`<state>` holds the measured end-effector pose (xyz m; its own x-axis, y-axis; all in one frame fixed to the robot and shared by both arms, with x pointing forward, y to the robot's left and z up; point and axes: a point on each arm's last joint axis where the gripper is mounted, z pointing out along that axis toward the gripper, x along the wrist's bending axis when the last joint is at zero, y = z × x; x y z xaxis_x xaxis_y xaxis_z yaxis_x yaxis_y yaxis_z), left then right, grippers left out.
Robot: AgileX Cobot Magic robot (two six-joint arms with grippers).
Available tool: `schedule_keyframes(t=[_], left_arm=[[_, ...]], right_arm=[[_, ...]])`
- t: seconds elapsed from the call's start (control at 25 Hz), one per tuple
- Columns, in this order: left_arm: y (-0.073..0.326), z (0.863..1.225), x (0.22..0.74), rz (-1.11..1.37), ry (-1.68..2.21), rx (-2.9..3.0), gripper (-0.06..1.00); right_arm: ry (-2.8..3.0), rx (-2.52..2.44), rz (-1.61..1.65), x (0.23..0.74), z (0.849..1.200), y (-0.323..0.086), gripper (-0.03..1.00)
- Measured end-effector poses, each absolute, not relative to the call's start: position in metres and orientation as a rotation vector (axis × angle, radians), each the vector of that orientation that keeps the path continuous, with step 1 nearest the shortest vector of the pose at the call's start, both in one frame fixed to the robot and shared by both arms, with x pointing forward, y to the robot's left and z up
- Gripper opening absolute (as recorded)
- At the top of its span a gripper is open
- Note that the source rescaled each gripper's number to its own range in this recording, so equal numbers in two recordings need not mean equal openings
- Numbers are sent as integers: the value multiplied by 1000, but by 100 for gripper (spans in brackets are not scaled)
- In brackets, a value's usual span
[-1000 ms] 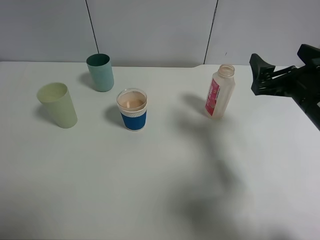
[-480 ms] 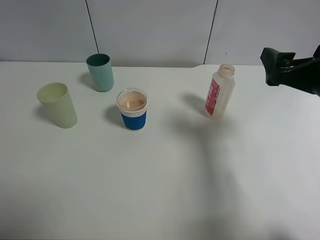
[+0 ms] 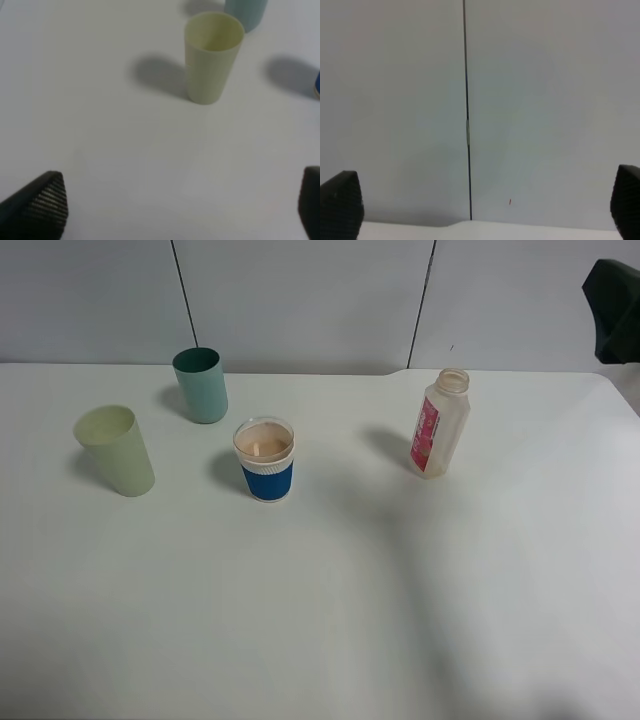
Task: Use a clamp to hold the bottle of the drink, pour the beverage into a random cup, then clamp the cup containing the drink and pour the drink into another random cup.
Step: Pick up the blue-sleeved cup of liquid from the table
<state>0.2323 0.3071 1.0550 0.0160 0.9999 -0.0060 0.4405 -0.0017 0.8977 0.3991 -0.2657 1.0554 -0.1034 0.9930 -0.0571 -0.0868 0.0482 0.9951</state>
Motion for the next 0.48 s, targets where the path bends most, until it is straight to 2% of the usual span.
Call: schedule_keyframes(t=[0.2,0.48], left_arm=[[307,1055,232,943,1524,1543,77],[307,1055,232,943,1524,1543,77]], right_arm=[[1224,1045,1313,392,1061,-267,97],[1496,1273,1393,393,1068,-251,100]])
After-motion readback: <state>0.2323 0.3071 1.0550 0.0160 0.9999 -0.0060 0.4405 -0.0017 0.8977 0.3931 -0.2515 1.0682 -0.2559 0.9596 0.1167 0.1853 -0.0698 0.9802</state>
